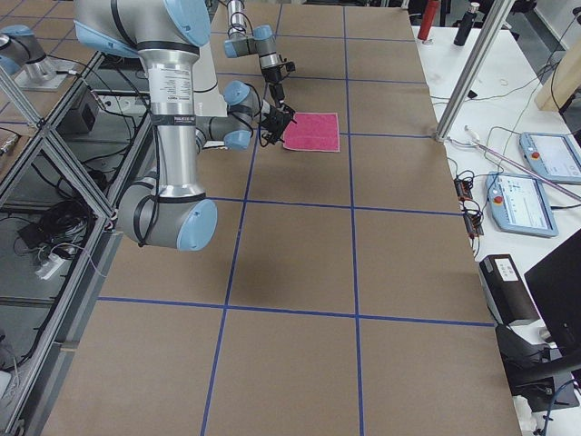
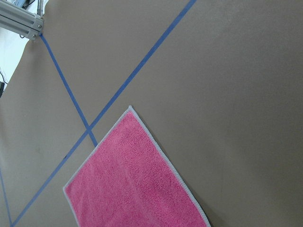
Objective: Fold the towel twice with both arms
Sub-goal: 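Lower both grippers onto the two near corners of the pink towel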
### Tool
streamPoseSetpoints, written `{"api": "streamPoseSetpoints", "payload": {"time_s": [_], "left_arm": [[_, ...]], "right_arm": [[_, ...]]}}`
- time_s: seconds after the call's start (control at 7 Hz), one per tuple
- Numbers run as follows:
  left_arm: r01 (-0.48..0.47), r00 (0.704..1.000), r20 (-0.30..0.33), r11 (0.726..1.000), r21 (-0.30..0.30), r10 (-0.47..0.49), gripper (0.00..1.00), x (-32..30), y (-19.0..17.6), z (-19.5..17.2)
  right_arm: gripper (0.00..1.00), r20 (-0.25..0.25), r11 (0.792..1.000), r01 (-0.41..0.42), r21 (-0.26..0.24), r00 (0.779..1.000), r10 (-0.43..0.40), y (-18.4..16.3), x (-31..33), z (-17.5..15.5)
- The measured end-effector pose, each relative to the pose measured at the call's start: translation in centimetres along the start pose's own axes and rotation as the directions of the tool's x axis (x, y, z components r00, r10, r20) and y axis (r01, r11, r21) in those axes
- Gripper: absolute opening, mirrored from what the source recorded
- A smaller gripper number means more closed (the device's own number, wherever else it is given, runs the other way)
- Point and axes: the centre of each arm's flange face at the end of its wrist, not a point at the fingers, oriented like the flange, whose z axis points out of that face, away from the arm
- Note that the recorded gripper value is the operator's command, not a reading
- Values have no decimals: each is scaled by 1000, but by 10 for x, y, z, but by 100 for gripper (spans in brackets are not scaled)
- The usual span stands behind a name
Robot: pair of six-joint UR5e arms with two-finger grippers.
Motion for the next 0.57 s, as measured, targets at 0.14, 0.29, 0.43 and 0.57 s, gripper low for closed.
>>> {"api": "streamPoseSetpoints", "payload": {"time_s": [0.14, 0.29, 0.43, 0.57], "left_arm": [[2, 1000, 2, 1000, 4, -2, 78, 0, -1, 1], [3, 1000, 6, 1000, 11, -3, 76, -1, -5, 3], [4, 1000, 12, 1000, 20, -4, 76, -3, -10, 6], [5, 1000, 19, 1000, 30, -6, 76, -6, -15, 8]], "right_arm": [[81, 8, 1000, -7, -1, 1000, 7, 0, 2, 3], [81, 11, 1000, -7, -2, 1000, 7, 0, 3, 4], [82, 12, 1000, -6, -3, 1000, 6, 0, 3, 4], [82, 11, 1000, -4, -3, 1000, 4, 0, 3, 4]]}}
